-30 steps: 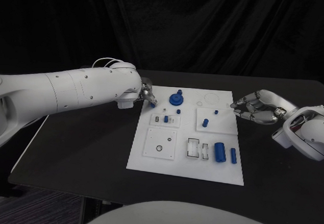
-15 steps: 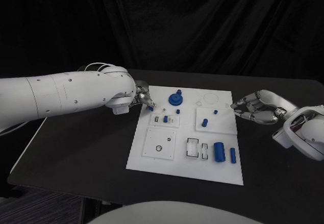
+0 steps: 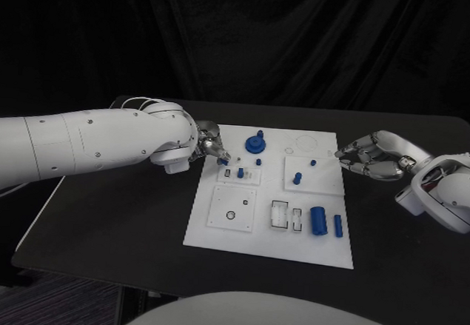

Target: Assemble the parts on the task board

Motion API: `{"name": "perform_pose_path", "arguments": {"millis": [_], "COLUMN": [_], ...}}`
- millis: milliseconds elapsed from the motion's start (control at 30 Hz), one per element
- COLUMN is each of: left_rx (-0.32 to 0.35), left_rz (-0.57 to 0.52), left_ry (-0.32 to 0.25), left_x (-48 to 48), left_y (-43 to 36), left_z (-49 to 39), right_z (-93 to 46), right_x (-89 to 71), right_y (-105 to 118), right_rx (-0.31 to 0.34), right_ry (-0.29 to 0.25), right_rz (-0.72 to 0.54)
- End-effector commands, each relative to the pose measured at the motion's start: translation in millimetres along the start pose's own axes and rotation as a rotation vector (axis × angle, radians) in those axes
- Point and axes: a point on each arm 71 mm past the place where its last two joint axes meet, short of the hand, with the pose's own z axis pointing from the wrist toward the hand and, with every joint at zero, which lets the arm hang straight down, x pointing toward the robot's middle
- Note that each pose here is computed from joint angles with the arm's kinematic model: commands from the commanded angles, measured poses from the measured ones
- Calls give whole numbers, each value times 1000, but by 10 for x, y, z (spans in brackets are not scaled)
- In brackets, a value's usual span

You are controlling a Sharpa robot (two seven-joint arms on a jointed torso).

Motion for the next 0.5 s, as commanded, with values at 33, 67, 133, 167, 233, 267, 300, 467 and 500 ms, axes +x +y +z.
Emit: {"name": "perform_pose_path", "arguments": {"millis": [33,67,133,167,233,267,300,467,500], "left_rx": [36,37,38,38,37,36,37,38,39], "left_rz": [-13,-13,-11,-10,-7,-6,-4,1,1], "left_ry": [-28,-28,-25,-23,-19,-17,-14,-1,1], "left_x": [-9,-8,-5,-4,0,2,7,45,54], "left_y": [-48,-52,-57,-57,-61,-63,-68,-83,-86], "left_z": [-2,0,5,8,19,25,33,54,56], "right_z": [-4,-5,-6,-6,-5,-5,-3,-2,-2], "right_x": [13,13,11,11,11,11,12,12,11], "right_y": [-17,-18,-18,-18,-20,-21,-21,-15,-15], "right_rx": [14,14,13,13,14,15,15,9,8], "right_ry": [6,5,3,2,3,3,3,0,-1], "right_rz": [-1,-1,2,3,6,7,8,9,9]}}
